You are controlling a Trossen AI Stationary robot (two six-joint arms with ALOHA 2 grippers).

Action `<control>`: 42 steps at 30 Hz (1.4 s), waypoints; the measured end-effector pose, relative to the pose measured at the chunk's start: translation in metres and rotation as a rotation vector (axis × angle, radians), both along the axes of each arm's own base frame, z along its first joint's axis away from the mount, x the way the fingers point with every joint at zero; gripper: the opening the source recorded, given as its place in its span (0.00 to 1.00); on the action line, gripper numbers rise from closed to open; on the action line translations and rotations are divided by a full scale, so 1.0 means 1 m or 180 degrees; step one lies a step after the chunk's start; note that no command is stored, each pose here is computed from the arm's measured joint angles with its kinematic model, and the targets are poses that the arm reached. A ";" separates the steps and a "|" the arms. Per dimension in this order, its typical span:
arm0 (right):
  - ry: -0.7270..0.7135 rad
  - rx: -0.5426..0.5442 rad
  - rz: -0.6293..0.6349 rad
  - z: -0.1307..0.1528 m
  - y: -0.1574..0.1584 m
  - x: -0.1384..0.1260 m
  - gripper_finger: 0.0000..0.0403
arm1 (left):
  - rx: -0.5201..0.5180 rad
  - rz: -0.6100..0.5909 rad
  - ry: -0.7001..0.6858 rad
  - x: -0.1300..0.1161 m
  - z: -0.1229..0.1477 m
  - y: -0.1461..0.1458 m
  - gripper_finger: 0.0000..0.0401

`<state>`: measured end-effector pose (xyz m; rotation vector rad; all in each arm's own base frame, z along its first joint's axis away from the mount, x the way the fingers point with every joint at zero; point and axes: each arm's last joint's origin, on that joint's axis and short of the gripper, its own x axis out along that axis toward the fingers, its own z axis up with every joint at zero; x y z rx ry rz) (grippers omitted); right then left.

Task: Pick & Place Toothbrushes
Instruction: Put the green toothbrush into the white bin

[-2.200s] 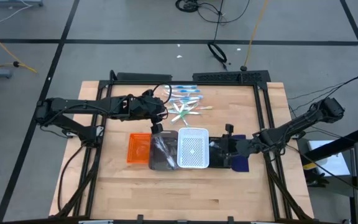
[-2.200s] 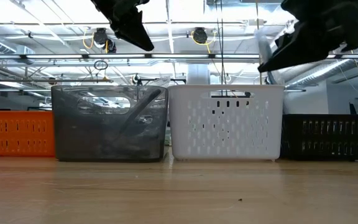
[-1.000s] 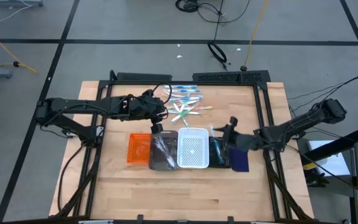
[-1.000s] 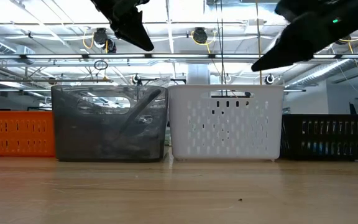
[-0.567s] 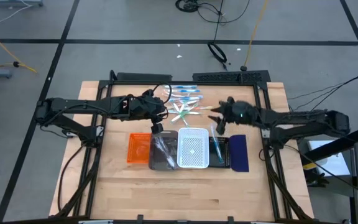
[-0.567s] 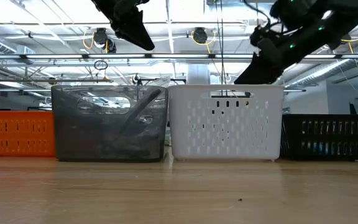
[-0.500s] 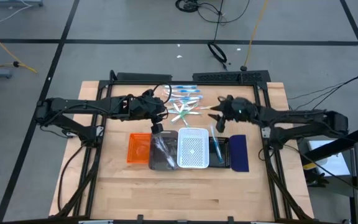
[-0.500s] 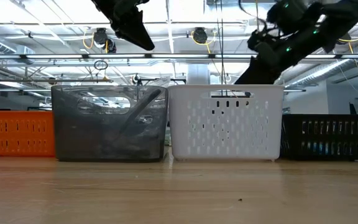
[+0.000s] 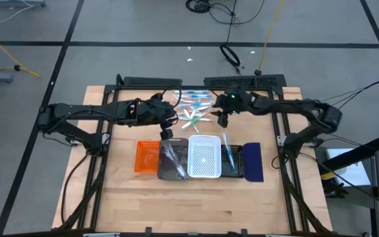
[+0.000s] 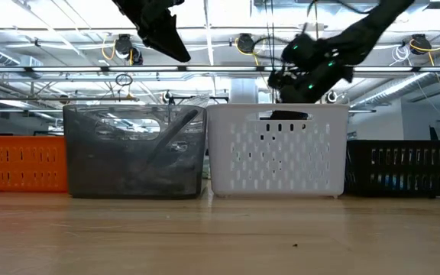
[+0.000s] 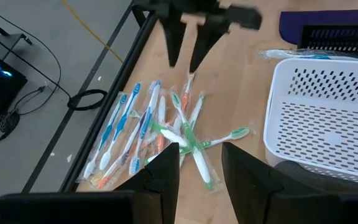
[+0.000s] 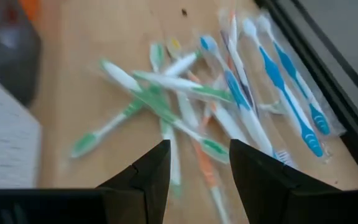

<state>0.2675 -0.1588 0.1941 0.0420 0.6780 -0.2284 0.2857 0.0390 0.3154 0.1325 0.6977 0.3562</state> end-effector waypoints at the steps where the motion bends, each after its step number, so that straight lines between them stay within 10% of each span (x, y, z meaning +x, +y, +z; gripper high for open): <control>1: 0.0070 -0.0002 0.0020 -0.003 -0.004 0.004 0.38 | 0.0000 0.0001 0.0000 0.000 0.000 0.000 0.30; 21: 0.0725 -0.0197 0.0347 -0.054 -0.024 0.039 0.38 | 0.0024 -0.0022 0.0001 0.000 0.000 0.000 0.30; 29: 0.0966 -0.0340 0.0298 -0.052 -0.018 0.037 0.05 | 0.0024 -0.0015 0.0001 0.000 0.000 0.000 0.30; 42: 0.0764 -0.0335 0.0322 -0.018 0.005 0.036 0.00 | 0.0017 -0.0010 -0.0002 0.000 0.000 0.000 0.30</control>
